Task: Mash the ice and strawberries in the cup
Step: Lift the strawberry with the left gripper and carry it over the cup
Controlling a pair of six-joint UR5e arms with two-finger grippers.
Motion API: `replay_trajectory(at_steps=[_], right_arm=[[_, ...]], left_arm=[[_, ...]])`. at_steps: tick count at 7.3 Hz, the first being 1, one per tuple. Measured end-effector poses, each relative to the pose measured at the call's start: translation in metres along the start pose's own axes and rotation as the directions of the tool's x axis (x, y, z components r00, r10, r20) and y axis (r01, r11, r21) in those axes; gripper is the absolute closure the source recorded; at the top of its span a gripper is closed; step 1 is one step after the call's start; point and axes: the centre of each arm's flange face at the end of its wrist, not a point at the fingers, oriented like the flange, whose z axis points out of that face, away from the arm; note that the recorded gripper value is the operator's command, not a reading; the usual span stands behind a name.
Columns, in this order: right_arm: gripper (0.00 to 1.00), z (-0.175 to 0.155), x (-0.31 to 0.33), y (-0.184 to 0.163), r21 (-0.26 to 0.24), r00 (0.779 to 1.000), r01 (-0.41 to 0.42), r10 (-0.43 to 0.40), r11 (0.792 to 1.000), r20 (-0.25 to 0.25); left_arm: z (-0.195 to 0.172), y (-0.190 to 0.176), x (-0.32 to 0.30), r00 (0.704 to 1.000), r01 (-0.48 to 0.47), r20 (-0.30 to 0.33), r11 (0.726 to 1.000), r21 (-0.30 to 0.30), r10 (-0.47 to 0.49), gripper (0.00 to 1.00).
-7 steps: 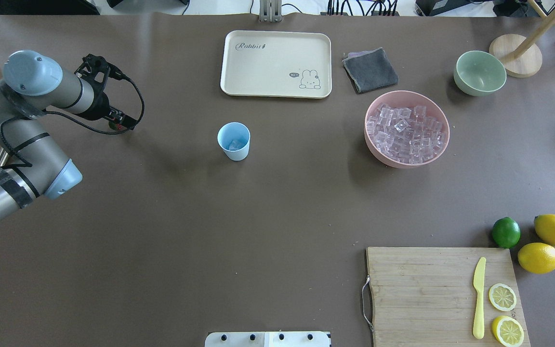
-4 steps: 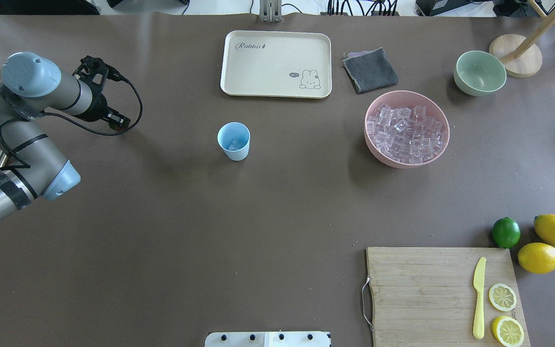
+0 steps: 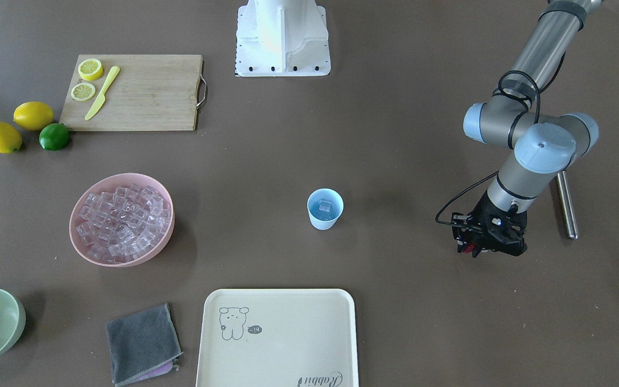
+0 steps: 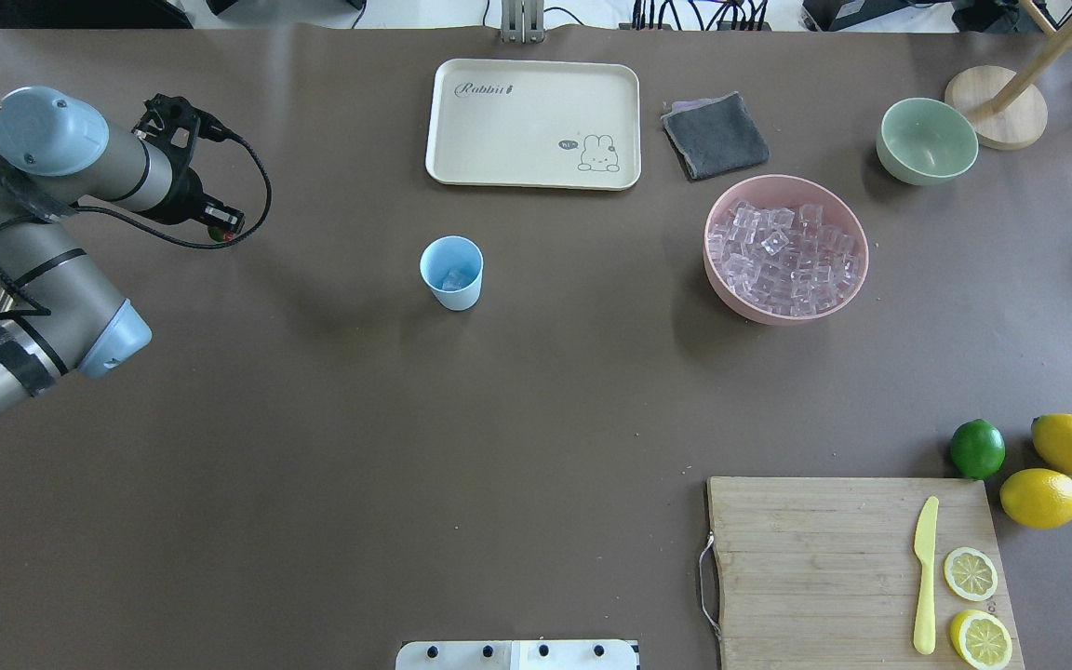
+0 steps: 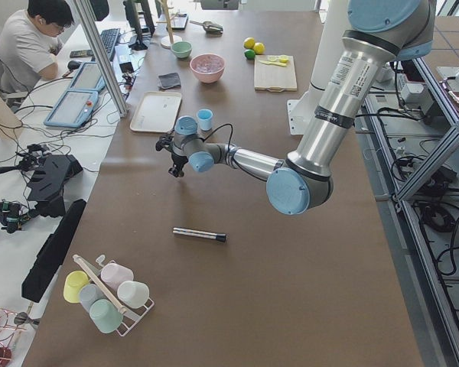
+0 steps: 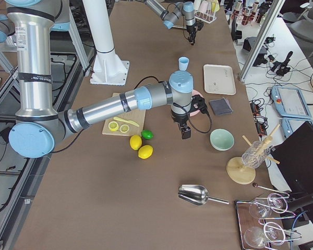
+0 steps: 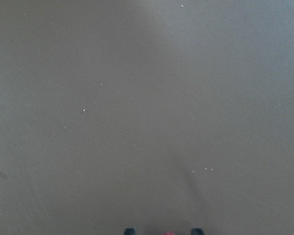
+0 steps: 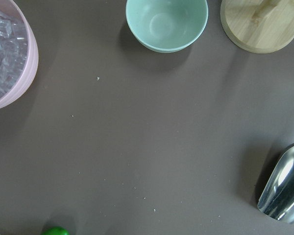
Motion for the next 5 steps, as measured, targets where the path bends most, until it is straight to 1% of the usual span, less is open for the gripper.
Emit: replay_trajectory(at_steps=[1,2,4,5], right_arm=[[0.03,0.001,0.001,0.0,-0.002,1.0,-0.001,0.001,1.0,0.0],[0.03,0.002,0.002,0.0,-0.004,1.0,-0.002,0.002,1.0,0.0],[0.03,0.003,0.003,0.0,-0.006,1.0,-0.005,0.005,1.0,0.0],[0.03,0.003,0.003,0.0,-0.006,1.0,-0.005,0.005,1.0,0.0]], left_arm=[[-0.008,-0.01,0.005,1.0,0.006,-0.015,1.0,0.001,-0.006,1.0],[-0.021,-0.028,0.021,0.999,0.01,-0.038,1.0,-0.012,-0.011,1.0],[-0.076,-0.071,0.075,0.997,0.012,-0.079,0.999,-0.03,-0.014,1.0],[-0.1,-0.088,0.103,0.995,0.01,-0.099,1.0,-0.022,-0.012,1.0]])
